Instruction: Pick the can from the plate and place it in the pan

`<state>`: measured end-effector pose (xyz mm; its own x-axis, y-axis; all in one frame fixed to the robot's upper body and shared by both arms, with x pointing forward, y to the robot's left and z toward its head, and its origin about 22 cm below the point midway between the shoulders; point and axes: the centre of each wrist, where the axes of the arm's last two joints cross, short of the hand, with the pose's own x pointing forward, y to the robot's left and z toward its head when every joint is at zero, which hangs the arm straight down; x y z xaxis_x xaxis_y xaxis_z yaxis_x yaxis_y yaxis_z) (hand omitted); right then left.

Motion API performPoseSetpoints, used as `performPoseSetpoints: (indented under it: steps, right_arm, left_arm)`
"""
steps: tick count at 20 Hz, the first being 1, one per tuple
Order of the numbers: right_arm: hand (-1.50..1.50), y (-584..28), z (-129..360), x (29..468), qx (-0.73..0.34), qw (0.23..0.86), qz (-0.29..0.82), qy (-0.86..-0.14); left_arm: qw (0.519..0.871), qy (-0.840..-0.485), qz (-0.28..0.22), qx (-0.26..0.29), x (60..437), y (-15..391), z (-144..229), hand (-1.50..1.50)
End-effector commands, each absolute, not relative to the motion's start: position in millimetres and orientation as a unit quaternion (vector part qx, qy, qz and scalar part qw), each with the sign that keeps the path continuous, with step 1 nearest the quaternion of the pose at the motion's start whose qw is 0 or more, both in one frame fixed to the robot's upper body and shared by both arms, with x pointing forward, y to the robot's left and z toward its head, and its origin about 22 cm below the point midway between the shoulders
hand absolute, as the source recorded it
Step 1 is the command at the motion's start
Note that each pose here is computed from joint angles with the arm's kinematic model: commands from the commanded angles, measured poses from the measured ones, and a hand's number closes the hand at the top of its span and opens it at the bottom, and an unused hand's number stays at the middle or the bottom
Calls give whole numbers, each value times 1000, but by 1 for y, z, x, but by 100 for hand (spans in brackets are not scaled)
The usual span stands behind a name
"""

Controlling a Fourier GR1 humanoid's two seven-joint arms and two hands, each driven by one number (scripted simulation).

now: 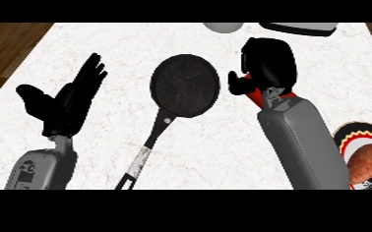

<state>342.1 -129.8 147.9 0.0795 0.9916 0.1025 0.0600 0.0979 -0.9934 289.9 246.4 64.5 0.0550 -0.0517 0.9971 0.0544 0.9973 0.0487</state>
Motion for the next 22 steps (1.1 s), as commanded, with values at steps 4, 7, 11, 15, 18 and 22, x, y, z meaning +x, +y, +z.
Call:
performPoseSetpoints:
  steps: [4, 7, 11, 15, 18, 22]
  right_arm:
    - [150, -43, 200, 335, -626, 502, 337, -494]
    - [150, -26, 216, 336, -658, 512, 278, -477]
    - [150, -8, 219, 341, -689, 511, 231, -459]
    - [150, 3, 222, 346, -696, 523, 205, -447]
    - [150, 10, 227, 348, -693, 530, 187, -452]
    - [150, 13, 213, 349, -683, 540, 165, -464]
  left_arm:
    - [719, -692, -53, -24, 299, 226, 70, 0]
    - [720, -691, -61, -28, 301, 223, 71, 0]
    - [719, -692, -59, -24, 300, 226, 66, 0]
    - [720, -692, -49, -22, 305, 217, 70, 0]
    - [723, -689, -43, -17, 304, 221, 68, 0]
    - [721, -692, -26, 4, 308, 234, 68, 0]
